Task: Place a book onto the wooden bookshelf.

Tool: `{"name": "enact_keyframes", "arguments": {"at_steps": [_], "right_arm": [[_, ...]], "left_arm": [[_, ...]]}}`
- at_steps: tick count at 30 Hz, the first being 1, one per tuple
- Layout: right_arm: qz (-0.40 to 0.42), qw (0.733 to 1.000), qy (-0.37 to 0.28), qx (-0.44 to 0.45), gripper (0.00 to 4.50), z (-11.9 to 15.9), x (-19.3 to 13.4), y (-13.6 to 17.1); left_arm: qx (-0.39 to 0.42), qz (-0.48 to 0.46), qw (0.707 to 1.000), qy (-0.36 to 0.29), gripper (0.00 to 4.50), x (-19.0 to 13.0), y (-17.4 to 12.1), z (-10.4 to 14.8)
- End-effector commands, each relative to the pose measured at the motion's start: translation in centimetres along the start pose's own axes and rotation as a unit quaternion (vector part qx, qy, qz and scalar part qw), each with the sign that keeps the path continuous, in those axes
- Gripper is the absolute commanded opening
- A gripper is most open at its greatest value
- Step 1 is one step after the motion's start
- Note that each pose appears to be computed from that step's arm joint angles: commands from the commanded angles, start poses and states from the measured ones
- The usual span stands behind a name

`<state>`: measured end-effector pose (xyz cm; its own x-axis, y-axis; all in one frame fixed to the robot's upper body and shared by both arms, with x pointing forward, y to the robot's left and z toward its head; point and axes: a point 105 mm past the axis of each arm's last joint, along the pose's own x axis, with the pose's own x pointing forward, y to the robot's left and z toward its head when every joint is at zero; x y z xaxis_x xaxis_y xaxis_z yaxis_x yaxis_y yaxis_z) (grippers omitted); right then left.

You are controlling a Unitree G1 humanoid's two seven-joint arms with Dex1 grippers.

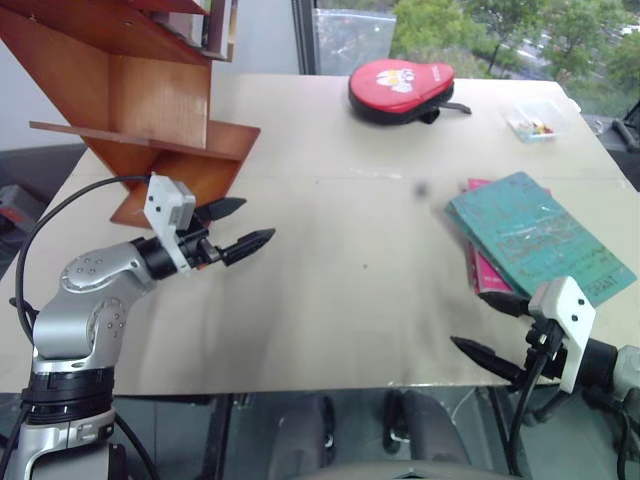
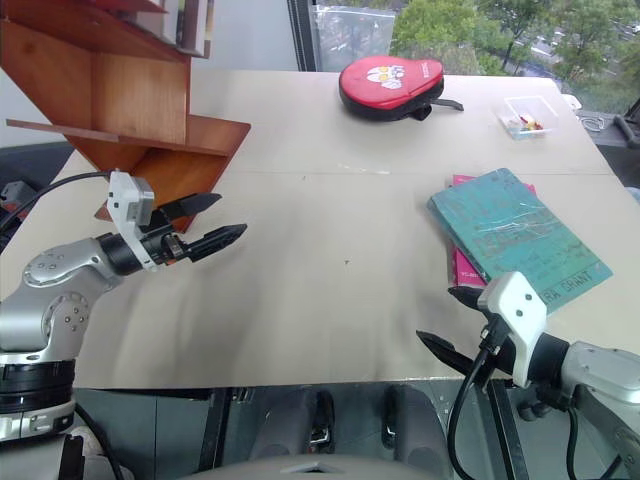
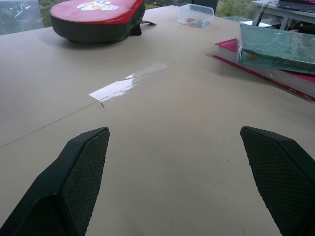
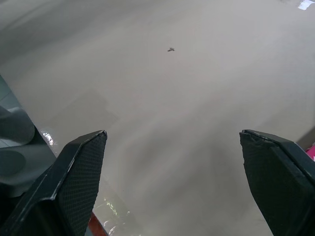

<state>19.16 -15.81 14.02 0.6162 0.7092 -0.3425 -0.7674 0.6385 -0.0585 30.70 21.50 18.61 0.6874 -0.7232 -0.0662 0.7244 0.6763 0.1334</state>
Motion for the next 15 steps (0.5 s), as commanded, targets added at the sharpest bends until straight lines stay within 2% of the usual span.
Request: {"name": "enact_keyframes", "arguments": {"at_steps": [1,5,9,11,12,13,15], "right_arm": [[-0.003,0.999,-0.026,-0.024,4.4,1.4,-0.2,0.5],[-0.056,0.994,-0.094,-0.014,4.4,4.1,-0.7,-1.3],[-0.155,0.983,-0.096,-0.021,4.4,5.7,-1.9,-6.0],[-0.281,0.954,-0.1,0.04,3.88,5.9,-4.3,-12.7],[-0.319,0.94,-0.1,0.065,3.53,5.8,-5.4,-14.8],[-0.376,0.921,-0.078,0.059,3.03,5.6,-6.8,-17.3],[-0.441,0.894,-0.048,0.053,2.05,5.4,-8.5,-20.3]], "left_arm": [[0.022,-0.032,0.999,-0.012,4.49,-0.3,-0.6,1.7],[0.02,-0.099,0.995,-0.019,4.49,0.2,-2.1,2.2],[0.033,-0.167,0.985,-0.029,4.49,0.5,-4.5,2.6],[0.045,-0.211,0.976,-0.038,4.5,1.1,-6.5,3.0],[0.049,-0.224,0.972,-0.041,4.5,1.2,-7.2,3.2],[0.055,-0.238,0.969,-0.044,4.5,1.5,-7.8,3.4],[0.057,-0.247,0.966,-0.055,4.5,1.8,-8.4,3.8]]}}
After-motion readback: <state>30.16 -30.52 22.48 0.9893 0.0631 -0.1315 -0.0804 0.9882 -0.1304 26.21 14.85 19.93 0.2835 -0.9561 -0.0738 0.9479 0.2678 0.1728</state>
